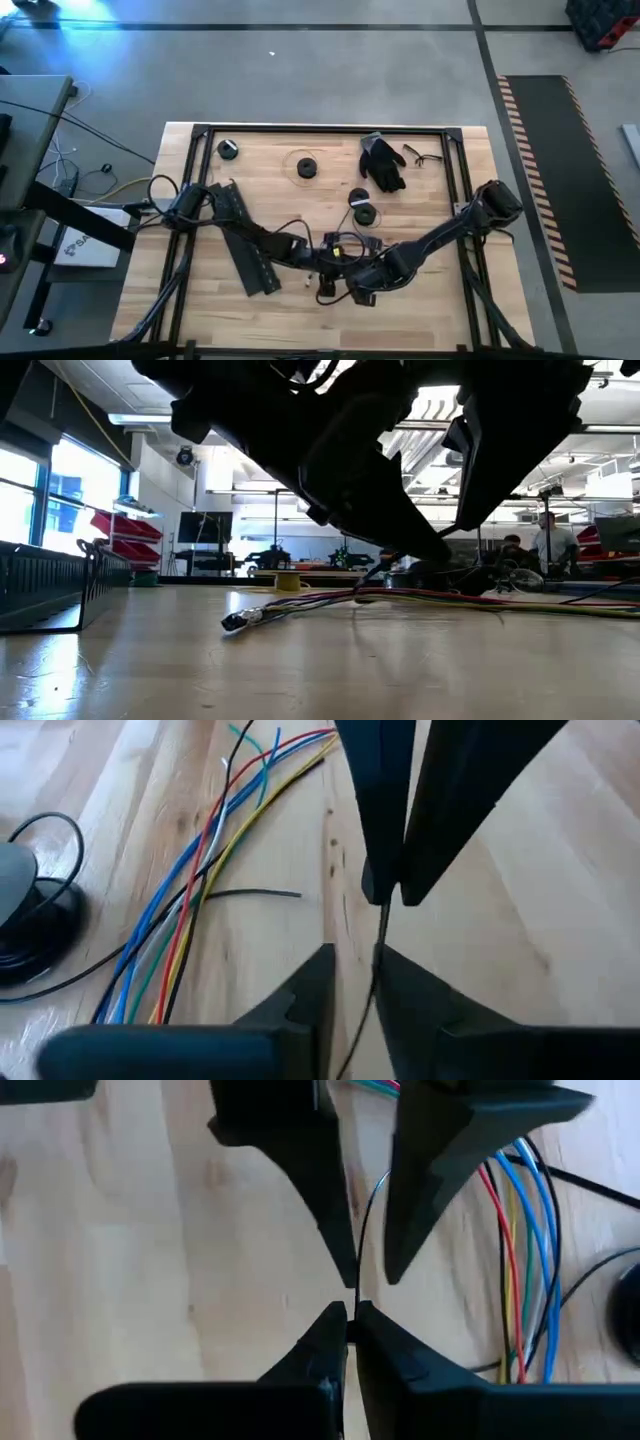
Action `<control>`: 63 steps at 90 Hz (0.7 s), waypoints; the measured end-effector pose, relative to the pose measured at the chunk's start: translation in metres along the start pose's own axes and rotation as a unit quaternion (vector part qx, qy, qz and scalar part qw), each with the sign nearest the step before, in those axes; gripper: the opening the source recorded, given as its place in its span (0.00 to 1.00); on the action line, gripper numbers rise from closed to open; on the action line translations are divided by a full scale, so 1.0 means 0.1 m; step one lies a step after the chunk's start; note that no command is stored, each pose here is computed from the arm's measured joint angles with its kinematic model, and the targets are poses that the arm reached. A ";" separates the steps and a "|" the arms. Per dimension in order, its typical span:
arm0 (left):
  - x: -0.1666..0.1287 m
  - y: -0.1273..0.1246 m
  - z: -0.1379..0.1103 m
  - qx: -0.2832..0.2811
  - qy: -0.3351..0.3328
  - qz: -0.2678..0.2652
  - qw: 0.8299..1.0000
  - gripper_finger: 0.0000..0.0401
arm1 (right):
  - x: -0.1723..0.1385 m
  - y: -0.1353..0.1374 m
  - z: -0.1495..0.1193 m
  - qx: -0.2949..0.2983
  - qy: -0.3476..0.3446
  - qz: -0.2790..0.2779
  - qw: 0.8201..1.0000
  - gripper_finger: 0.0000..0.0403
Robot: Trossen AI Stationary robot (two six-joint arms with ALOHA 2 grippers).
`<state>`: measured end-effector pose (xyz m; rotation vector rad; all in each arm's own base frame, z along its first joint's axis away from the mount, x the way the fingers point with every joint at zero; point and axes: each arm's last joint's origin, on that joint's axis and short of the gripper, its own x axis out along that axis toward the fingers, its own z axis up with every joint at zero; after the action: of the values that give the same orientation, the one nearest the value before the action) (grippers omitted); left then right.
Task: Ziptie cables
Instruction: Wrap the cables together using a black zip tie
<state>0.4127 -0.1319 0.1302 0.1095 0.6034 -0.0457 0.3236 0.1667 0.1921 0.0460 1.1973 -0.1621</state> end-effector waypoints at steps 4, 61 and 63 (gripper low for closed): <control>0.00 -0.01 0.00 0.002 0.000 0.000 1.000 0.02 | 0.00 0.00 0.00 0.000 -0.001 0.000 1.000 0.00; -0.28 -0.62 -0.02 0.008 -0.063 0.158 0.985 0.00 | -0.28 0.44 -0.53 -0.077 -0.161 -0.098 0.979 0.46; -0.29 -0.65 -0.02 0.007 -0.066 0.159 0.985 0.00 | -0.26 0.47 -0.57 -0.078 -0.173 -0.096 0.977 0.46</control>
<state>0.3829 -0.1956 0.1394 0.2142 0.4466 0.2495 0.2692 0.2223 0.1931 -0.2280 0.8622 -0.2347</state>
